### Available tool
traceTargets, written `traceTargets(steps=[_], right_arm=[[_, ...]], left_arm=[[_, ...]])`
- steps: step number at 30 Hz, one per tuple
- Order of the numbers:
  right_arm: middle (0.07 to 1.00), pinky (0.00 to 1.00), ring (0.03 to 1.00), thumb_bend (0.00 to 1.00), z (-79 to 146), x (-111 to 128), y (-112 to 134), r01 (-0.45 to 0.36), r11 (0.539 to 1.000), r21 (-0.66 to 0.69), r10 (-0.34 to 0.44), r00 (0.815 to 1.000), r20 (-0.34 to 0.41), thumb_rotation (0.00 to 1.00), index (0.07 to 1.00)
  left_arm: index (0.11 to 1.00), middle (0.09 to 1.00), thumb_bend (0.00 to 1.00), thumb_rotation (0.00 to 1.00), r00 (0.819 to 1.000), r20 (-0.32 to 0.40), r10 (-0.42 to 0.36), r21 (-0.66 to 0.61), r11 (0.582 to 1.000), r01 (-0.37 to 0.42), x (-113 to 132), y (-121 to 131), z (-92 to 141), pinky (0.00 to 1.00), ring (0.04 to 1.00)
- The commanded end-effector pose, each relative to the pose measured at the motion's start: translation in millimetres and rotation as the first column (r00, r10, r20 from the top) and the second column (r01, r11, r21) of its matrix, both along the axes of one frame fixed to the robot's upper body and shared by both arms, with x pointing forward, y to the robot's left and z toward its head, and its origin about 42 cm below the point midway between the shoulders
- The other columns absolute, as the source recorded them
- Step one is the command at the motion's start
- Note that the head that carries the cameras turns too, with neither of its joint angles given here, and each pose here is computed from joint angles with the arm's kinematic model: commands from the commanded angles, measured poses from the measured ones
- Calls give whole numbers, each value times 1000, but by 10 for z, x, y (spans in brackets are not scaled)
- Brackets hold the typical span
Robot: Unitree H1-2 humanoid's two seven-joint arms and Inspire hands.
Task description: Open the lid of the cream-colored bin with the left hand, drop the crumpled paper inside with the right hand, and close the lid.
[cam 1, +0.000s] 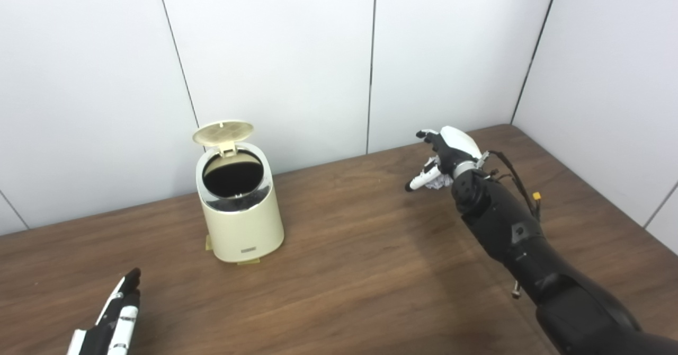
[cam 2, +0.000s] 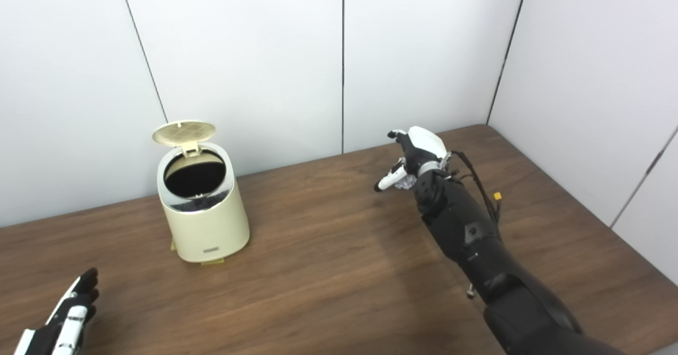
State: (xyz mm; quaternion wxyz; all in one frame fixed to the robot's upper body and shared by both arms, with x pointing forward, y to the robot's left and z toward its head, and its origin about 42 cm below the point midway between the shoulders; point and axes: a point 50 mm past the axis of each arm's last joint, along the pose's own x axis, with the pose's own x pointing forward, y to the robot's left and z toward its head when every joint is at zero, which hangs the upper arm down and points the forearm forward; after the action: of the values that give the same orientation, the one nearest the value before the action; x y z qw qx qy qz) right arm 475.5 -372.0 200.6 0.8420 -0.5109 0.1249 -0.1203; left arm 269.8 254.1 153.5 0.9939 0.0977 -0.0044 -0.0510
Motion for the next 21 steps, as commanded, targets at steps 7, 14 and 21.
traceTargets(steps=[7,14,21], right_arm=[[854,679,806,897,400,11,-252,34,996,-82,-26,995,96,106,830],[859,708,820,935,553,-86,-339,35,991,-129,-22,995,99,137,833],[853,662,805,956,618,-115,-422,30,987,-157,-27,999,18,166,832]], left_arm=[[993,981,265,846,998,61,-8,0,1000,8,30,-21,131,1000,992],[1000,982,280,835,998,61,-7,-7,1000,8,44,-32,132,1000,990],[1000,981,300,839,998,64,1,-19,1000,0,63,-36,145,1000,983]])
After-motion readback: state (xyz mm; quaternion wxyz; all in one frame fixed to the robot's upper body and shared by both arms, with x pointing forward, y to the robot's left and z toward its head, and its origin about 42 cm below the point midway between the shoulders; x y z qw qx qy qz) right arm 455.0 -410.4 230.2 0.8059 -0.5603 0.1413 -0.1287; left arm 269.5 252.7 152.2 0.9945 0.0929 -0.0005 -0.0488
